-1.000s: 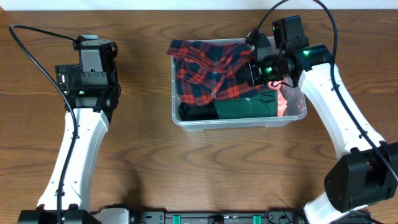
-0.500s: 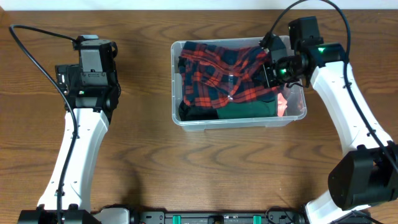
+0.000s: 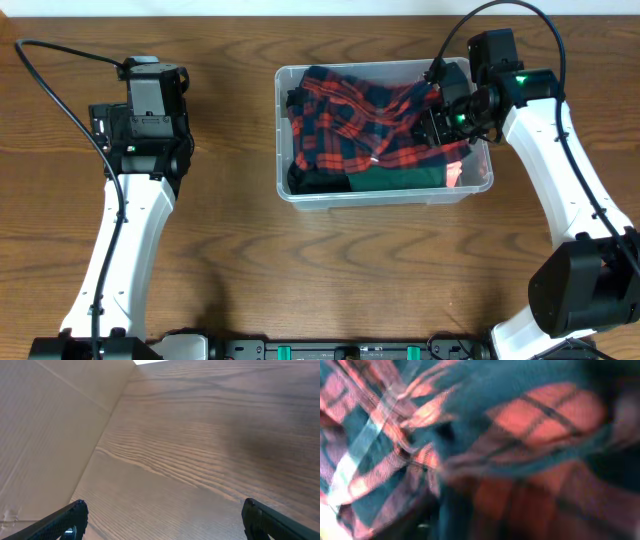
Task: Pack container
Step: 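Press the plaid shirt down into the container with the right gripper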
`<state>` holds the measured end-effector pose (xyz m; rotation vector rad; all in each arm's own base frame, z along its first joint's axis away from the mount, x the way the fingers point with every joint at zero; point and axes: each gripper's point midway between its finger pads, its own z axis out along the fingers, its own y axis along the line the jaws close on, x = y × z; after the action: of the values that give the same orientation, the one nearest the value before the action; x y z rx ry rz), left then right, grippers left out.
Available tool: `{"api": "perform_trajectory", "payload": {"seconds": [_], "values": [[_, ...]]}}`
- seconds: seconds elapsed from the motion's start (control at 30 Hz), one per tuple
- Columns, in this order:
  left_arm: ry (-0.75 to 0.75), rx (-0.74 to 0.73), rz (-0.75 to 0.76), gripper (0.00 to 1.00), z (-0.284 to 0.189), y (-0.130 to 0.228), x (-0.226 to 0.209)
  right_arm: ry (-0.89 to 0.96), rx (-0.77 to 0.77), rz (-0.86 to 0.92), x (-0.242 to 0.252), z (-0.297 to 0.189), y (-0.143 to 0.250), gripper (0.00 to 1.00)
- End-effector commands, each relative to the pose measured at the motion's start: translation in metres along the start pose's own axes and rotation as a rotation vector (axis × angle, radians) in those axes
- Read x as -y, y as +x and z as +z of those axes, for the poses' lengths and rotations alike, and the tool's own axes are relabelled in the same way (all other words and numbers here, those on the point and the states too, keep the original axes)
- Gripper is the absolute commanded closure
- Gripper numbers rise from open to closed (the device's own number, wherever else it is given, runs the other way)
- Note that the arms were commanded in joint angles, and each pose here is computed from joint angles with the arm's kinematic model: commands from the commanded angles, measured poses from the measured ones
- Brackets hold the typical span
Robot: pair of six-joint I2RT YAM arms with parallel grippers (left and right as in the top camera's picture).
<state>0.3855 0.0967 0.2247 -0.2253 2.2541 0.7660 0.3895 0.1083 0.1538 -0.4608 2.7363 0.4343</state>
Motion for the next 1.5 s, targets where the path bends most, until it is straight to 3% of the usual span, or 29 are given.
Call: {"api": "perform_trajectory", "payload": {"seconds": [0.0,0.1,0.37,0.6,0.73,0.87,0.9,0.93,1.23,1.47], "values": [[-0.011,0.006,-0.009,0.02,-0.001,-0.005,-0.004,0.034,0.028,-0.018,0.007,-0.006,-0.006,0.21],[-0.011,0.006,-0.009,0.02,-0.001,-0.005,-0.004,0.044,0.063,-0.030,0.009,-0.006,-0.015,0.14],[-0.011,0.005,-0.009,0.02,0.000,-0.005,-0.004,0.248,0.248,-0.068,0.042,-0.024,-0.064,0.06],[-0.011,0.006,-0.009,0.02,-0.001,-0.005,-0.004,0.253,0.316,-0.096,0.026,-0.039,-0.083,0.11],[-0.011,0.006,-0.009,0.02,-0.001,-0.005,-0.004,0.174,0.317,-0.166,-0.014,-0.029,-0.086,0.23],[-0.011,0.006,-0.009,0.02,-0.001,-0.005,-0.004,0.127,0.340,-0.220,-0.054,-0.022,-0.092,0.83],[-0.011,0.006,-0.009,0.02,-0.001,-0.005,-0.004,0.118,0.346,-0.221,-0.060,-0.021,-0.094,0.95],[-0.011,0.006,-0.009,0.02,-0.001,-0.005,-0.004,0.105,0.352,-0.231,-0.070,-0.018,-0.095,0.99],[-0.011,0.006,-0.009,0.02,-0.001,-0.005,-0.004,0.047,0.344,-0.275,-0.107,0.032,-0.103,0.99],[-0.011,0.006,-0.009,0.02,-0.001,-0.005,-0.004,-0.083,0.160,-0.320,-0.139,0.125,-0.067,0.99]]}}
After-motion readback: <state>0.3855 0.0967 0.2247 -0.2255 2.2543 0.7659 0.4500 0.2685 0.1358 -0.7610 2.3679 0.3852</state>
